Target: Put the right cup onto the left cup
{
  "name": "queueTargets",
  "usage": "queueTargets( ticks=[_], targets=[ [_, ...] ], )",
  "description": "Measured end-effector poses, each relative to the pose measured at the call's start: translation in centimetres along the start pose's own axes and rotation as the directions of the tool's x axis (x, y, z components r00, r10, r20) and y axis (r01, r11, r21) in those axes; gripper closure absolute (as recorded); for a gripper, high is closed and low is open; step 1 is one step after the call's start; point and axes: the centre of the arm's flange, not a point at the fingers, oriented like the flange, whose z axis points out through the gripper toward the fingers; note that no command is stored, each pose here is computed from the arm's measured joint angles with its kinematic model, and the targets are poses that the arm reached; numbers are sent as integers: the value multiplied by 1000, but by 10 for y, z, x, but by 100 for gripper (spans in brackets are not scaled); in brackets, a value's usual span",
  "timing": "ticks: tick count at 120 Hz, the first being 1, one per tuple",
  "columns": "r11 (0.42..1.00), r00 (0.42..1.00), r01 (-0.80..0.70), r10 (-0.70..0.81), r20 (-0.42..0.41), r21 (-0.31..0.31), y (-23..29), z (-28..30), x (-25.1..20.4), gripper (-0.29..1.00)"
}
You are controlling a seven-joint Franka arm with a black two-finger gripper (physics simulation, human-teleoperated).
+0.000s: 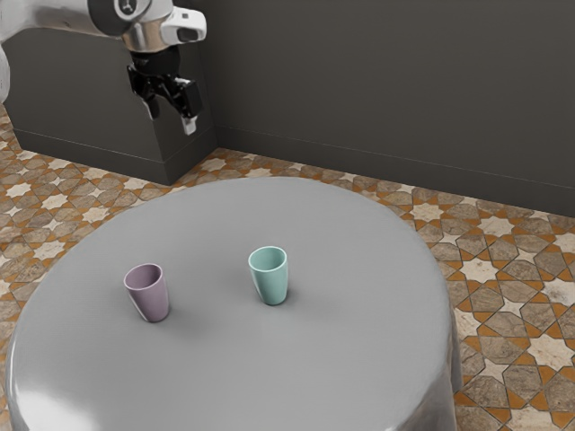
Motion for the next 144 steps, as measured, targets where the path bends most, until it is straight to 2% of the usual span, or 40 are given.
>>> queueTargets(
  ticks=[19, 37, 53, 67, 80, 103, 131, 144],
  targets=[
    [1000, 1000, -29, 29, 2, 0, 37, -5, 2, 2],
    [1000, 1000, 1, -1, 18, -12, 55, 33, 16, 2],
    [996, 998, 59, -57, 27, -67, 96, 60, 16, 2],
    [983, 989, 136, -128, 68, -127, 134, 96, -9, 2],
    [971, 980, 185, -171, 100, -150, 176, 121, -28, 2],
    [948, 954, 288, -273, 124, -132, 212, 156, -39, 2],
    [888, 888, 455, -446, 112, -67, 187, 205, 3, 2],
    [864, 863, 500, -491, 123, -58, 182, 227, 18, 2]
  ],
)
